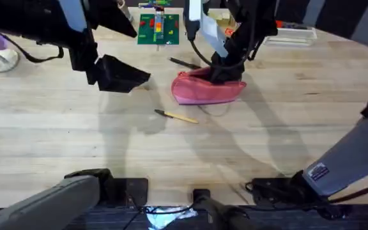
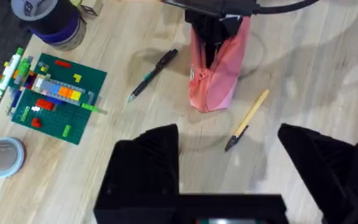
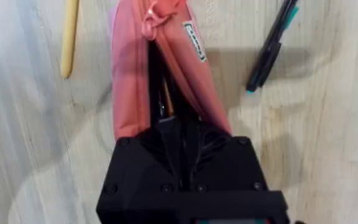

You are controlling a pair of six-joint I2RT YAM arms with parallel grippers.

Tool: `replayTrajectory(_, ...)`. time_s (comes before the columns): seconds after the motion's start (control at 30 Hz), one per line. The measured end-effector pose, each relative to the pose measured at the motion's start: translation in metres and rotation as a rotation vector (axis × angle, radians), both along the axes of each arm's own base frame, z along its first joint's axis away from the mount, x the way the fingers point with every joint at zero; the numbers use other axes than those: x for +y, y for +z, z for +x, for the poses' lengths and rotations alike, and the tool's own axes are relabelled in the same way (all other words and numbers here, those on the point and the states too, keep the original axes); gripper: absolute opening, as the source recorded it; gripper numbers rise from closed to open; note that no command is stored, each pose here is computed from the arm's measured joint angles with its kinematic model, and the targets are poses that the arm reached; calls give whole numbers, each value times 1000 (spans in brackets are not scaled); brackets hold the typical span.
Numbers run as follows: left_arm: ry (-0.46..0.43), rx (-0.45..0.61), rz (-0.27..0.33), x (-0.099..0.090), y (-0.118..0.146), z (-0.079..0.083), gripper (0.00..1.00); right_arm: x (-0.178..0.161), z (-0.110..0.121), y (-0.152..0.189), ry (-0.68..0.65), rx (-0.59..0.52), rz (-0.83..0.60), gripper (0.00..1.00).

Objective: Unzip the bag, pick up the pens from the table one at a time and place them inside, then zip the bag closed.

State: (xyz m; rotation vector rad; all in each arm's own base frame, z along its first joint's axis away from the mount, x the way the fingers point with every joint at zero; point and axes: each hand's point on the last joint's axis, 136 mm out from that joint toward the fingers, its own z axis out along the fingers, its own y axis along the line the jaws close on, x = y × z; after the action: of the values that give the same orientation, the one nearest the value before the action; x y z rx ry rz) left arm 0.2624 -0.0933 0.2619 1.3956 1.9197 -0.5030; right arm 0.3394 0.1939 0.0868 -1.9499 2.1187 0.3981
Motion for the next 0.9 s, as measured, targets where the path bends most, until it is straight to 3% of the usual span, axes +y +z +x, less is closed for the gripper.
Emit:
replayTrajectory(0.13,0,0,0,0,0,0,994,0,0,0,3,-1,0,125)
replayTrajectory(0.23,0,0,0,0,0,0,994,0,0,0,6,-1,0,246)
replayTrajectory(0.4,0,0,0,0,0,0,994,1,-2,0,11,3,-2,931)
replayTrajectory(0.43,0,0,0,0,0,0,994,1,-2,0,12,3,-2,976)
replayTrajectory(0.9,0,0,0,0,0,0,994,1,-2,0,11,3,-2,996)
